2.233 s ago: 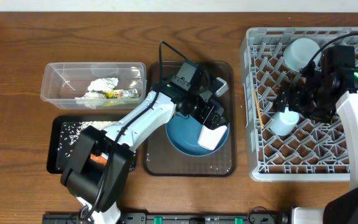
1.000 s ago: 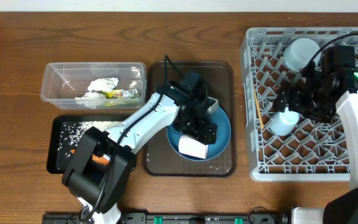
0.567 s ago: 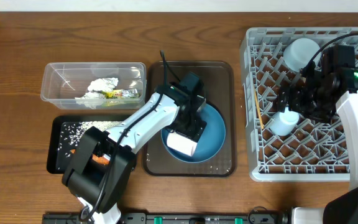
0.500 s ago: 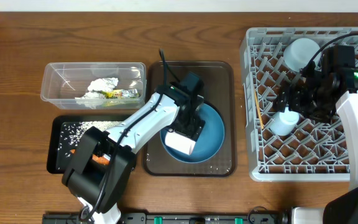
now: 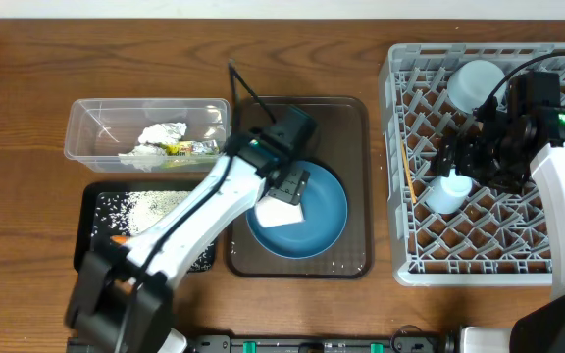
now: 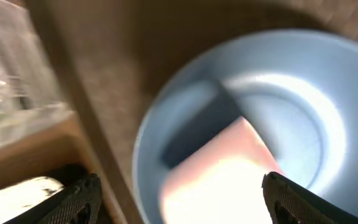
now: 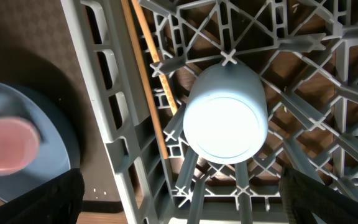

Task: Sort waste into correct bins and load items into the dishwasher rack

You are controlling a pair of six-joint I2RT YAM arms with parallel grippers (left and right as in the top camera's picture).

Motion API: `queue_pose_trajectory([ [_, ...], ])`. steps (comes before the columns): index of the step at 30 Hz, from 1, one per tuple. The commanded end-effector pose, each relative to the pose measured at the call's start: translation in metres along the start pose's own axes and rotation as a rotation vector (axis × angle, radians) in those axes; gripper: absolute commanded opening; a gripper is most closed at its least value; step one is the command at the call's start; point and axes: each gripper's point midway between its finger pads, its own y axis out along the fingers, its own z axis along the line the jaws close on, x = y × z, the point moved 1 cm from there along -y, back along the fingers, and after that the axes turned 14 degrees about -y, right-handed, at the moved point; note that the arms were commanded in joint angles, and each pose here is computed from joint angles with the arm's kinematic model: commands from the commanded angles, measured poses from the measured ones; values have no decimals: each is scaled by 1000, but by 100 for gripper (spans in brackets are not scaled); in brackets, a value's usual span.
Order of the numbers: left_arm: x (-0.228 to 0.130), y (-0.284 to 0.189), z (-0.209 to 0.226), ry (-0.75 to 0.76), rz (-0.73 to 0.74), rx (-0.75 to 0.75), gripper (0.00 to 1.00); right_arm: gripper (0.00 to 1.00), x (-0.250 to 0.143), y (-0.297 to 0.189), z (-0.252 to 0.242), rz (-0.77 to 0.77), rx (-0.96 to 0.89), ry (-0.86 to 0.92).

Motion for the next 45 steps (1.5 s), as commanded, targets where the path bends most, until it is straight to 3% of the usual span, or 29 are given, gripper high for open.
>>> queue_pose_trajectory([
  [1, 7, -19, 9, -20, -62, 26, 84, 99, 5, -5, -2, -19, 7, 1],
  [6, 3, -30, 10, -80, -62, 12, 84, 99, 5, -5, -2, -19, 7, 1],
  [9, -4, -30, -4, -85, -26, -55, 84, 99, 5, -5, -2, -20, 7, 1],
  [17, -16, -30, -33, -183, -36, -54, 84, 99, 5, -5, -2, -19, 7, 0],
  [25, -25, -1, -63, -14, -37, -10, 85, 99, 5, -5, -1, -19, 7, -1],
  [31, -37, 26, -60, -94, 30, 53, 85, 99, 5, -5, -1, -19, 7, -1],
  [45, -69, 11, 2, 3, 135, 362, 85, 99, 5, -5, -1, -19, 7, -1],
])
